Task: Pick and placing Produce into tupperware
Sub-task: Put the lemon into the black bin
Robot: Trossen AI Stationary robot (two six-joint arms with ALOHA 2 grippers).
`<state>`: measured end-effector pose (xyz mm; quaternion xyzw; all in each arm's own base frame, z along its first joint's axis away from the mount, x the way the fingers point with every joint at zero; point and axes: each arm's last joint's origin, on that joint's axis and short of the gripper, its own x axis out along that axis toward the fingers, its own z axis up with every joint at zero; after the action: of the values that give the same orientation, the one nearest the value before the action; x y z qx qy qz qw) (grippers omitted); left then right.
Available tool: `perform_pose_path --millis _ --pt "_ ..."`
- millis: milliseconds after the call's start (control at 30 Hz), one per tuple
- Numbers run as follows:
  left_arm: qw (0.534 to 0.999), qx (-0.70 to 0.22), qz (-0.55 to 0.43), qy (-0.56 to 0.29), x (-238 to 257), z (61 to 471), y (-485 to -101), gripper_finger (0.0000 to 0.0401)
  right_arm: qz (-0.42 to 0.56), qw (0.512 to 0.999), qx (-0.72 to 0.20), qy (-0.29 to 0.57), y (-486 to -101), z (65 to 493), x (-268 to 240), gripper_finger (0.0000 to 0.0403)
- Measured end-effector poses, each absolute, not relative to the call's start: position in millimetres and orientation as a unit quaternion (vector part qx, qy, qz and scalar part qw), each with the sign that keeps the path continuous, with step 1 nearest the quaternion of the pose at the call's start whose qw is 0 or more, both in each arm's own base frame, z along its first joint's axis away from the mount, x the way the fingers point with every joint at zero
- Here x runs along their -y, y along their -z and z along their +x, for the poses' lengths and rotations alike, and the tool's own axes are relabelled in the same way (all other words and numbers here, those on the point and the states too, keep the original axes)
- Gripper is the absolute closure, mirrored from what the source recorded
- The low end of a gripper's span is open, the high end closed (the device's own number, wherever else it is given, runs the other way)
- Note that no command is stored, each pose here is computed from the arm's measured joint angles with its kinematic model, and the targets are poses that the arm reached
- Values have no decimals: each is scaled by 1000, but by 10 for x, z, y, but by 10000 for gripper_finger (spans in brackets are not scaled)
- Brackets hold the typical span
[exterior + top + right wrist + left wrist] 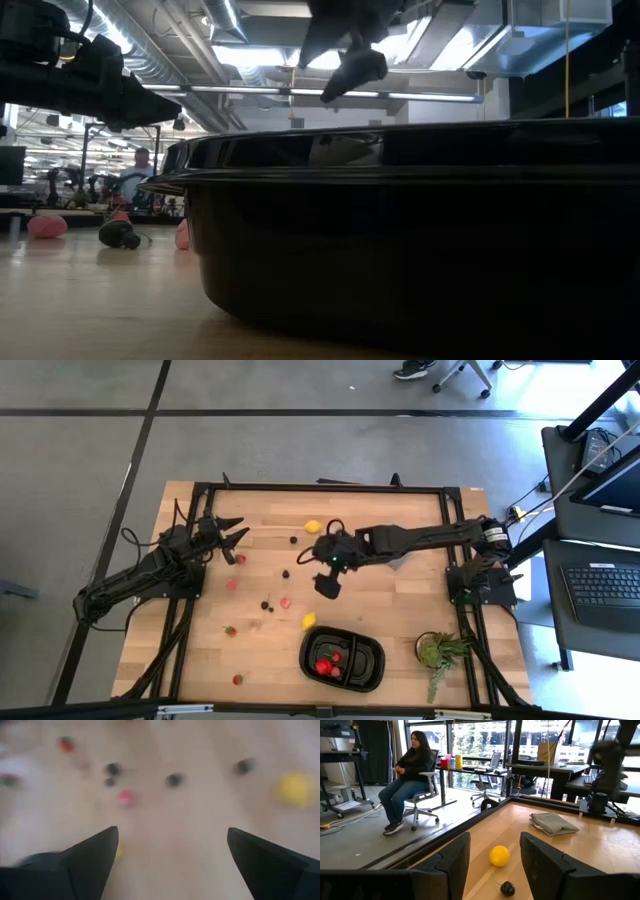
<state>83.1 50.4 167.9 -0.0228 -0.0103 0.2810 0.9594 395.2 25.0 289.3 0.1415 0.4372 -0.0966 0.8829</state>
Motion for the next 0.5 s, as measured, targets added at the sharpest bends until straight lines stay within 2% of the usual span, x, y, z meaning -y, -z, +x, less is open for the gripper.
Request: perform_pose_path --millis 133,300,500 --pt "959 11 -23 -281 -504 831 -1679 236 204 858 -465 83 -2663 4067 -298 28" --pt "959 10 -23 -281 -504 831 -1678 236 235 822 -510 88 -2284 4193 -377 28" --pt "959 10 -24 -281 -504 831 -1678 236 281 803 -512 116 -2249 4231 -394 28"
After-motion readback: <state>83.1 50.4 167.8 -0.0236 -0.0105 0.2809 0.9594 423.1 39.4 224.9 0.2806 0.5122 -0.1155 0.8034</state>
